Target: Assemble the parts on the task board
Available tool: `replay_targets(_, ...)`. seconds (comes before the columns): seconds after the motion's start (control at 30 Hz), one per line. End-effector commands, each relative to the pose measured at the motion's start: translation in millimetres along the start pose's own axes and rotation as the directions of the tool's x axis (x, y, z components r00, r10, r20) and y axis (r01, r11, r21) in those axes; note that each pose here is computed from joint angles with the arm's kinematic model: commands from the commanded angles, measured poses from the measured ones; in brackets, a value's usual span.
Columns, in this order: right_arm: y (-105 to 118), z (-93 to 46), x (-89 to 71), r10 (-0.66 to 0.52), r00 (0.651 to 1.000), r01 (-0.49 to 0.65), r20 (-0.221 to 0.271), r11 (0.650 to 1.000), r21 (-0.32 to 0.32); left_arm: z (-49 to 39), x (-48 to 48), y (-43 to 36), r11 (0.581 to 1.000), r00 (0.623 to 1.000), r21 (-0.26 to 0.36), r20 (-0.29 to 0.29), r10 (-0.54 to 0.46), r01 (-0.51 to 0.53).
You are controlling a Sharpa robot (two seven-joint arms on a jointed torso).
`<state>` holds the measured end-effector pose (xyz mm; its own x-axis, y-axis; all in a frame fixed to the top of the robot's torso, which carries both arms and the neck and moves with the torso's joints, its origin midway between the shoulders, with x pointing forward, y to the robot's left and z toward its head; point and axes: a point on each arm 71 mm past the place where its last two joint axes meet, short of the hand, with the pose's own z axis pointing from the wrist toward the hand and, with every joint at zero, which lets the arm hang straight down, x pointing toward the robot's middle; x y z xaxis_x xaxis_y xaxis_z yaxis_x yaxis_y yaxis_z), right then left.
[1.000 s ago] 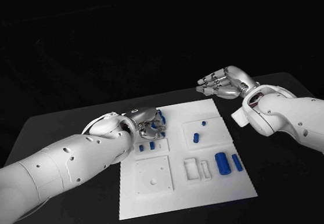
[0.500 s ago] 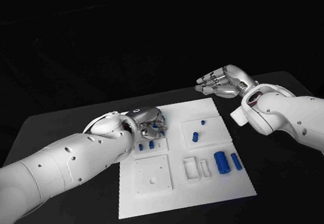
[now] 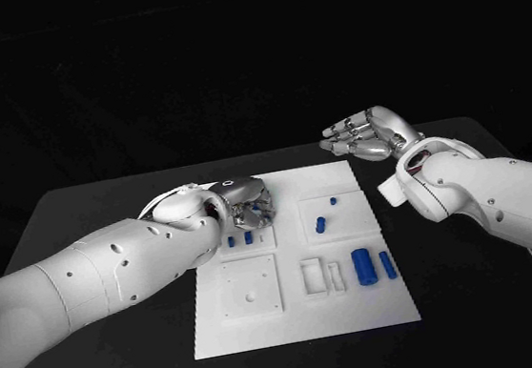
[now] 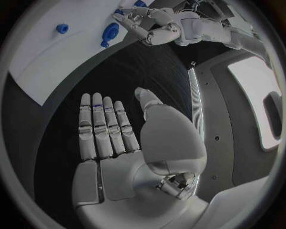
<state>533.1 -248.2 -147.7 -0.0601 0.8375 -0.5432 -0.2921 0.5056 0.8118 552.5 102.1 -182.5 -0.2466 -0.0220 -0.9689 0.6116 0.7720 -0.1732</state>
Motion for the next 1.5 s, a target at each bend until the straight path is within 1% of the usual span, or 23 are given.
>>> replay_targets(0.03, 1.3, -0.1, 1.3, 0.004, 1.0, -0.004, -0.013, 1.0, -0.013, -1.3, 8.5, 5.2, 0.999, 0.998, -0.039, -0.055, 0.025, -0.027)
replay_targets(0.23, 1.3, -0.1, 1.2, 0.004, 1.0, -0.005, -0.012, 1.0, -0.013, -1.5, 7.5, 6.1, 0.999, 0.999, -0.042, -0.041, 0.026, -0.028)
replay_targets(0.53, 1.5, 0.1, 1.6, 0.005, 1.0, -0.006, -0.012, 1.0, -0.015, -3.4, 2.6, 6.4, 1.0, 0.999, -0.015, 0.032, 0.028, -0.027)
replay_targets(0.67, 1.5, 0.2, 1.8, 0.006, 1.0, -0.006, -0.012, 1.0, -0.015, -5.5, 0.6, 6.4, 1.0, 0.997, 0.0, 0.067, 0.022, -0.022)
replay_targets(0.8, 1.3, 0.2, 1.6, 0.006, 1.0, -0.006, -0.011, 1.0, -0.015, -8.4, -0.9, 6.8, 1.0, 0.996, 0.011, 0.091, 0.012, -0.013)
replay_targets(1.07, 0.9, 0.1, 1.0, 0.006, 1.0, -0.006, -0.01, 1.0, -0.015, -14.9, -4.3, 6.7, 0.999, 0.992, 0.024, 0.119, -0.03, 0.027)
replay_targets(1.2, 0.5, 0.0, 0.5, 0.006, 1.0, -0.006, -0.01, 1.0, -0.014, -18.4, -9.4, 4.6, 0.998, 0.99, 0.033, 0.13, -0.06, 0.056)
replay_targets(1.33, 0.2, -0.2, 0.0, 0.005, 1.0, -0.005, -0.01, 1.0, -0.014, -22.4, -16.9, 3.0, 0.996, 0.985, 0.041, 0.151, -0.085, 0.08)
replay_targets(1.5, -0.2, -0.3, -0.6, 0.005, 1.0, -0.005, -0.009, 1.0, -0.013, -27.6, -25.8, 2.8, 0.994, 0.98, 0.044, 0.165, -0.11, 0.104)
